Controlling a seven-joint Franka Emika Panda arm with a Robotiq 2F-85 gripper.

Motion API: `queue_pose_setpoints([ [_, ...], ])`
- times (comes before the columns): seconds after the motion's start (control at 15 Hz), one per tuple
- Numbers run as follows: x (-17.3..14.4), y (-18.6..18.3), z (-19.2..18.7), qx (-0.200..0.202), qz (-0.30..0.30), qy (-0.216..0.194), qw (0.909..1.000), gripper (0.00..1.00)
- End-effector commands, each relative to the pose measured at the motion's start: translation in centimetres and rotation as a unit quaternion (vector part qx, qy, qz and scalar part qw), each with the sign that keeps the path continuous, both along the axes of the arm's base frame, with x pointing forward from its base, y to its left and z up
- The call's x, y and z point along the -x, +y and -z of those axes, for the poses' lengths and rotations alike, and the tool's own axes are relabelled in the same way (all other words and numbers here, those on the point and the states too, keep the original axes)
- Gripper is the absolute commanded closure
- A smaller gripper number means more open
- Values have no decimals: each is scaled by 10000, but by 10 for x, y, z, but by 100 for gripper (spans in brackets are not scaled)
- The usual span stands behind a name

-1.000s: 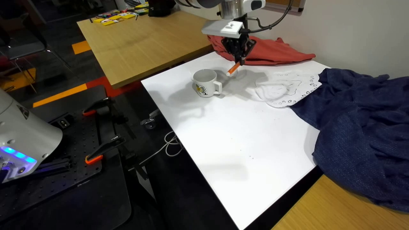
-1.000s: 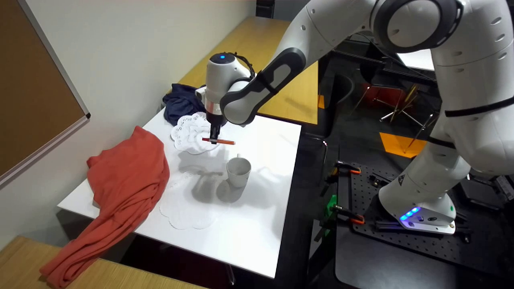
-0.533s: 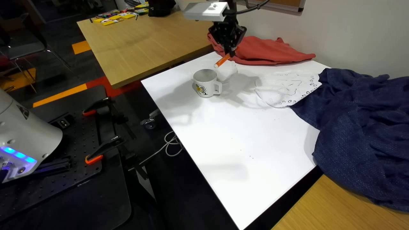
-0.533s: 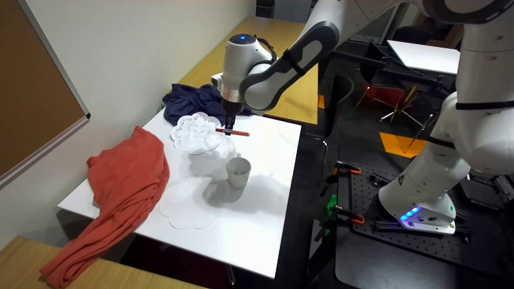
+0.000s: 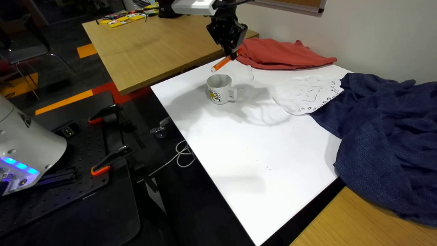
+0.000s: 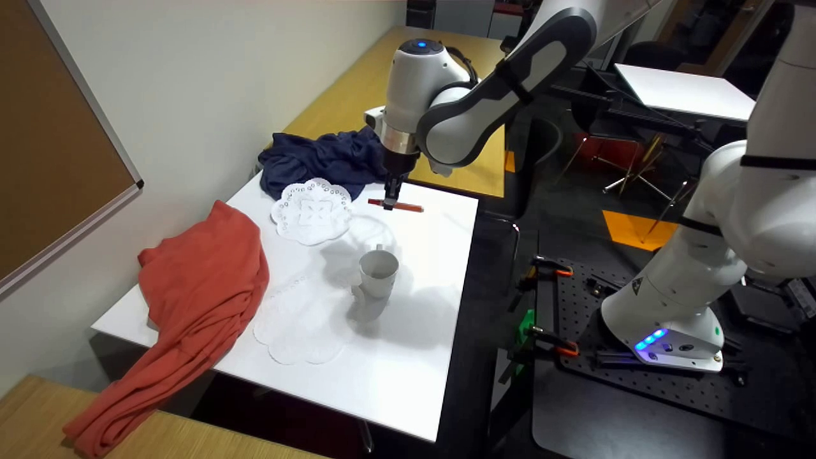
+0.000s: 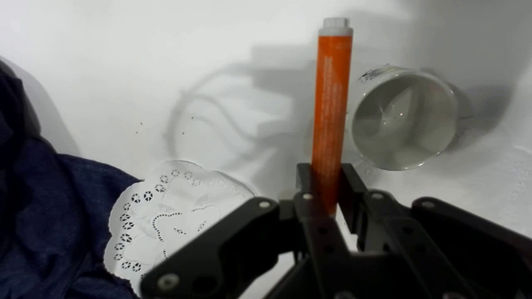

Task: Put the marker in the mug

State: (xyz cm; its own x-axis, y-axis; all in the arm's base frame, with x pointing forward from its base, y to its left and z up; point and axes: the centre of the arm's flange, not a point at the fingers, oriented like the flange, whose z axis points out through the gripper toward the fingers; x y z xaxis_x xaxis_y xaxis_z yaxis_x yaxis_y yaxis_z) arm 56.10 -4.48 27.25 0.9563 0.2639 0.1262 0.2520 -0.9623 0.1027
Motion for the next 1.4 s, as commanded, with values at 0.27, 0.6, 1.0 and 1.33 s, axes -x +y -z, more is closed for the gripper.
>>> queue_pose_setpoints([
  [0.27, -6, 2, 4, -226, -665, -117, 9975, 95],
  [0.6, -11, -2, 3, -720, -1504, -417, 9851, 95],
  [1.0, -9, -16, 7, -1382, -2560, -738, 9539, 95],
  [1.33, -7, -24, 13, -2145, -3467, -1075, 9068, 95],
])
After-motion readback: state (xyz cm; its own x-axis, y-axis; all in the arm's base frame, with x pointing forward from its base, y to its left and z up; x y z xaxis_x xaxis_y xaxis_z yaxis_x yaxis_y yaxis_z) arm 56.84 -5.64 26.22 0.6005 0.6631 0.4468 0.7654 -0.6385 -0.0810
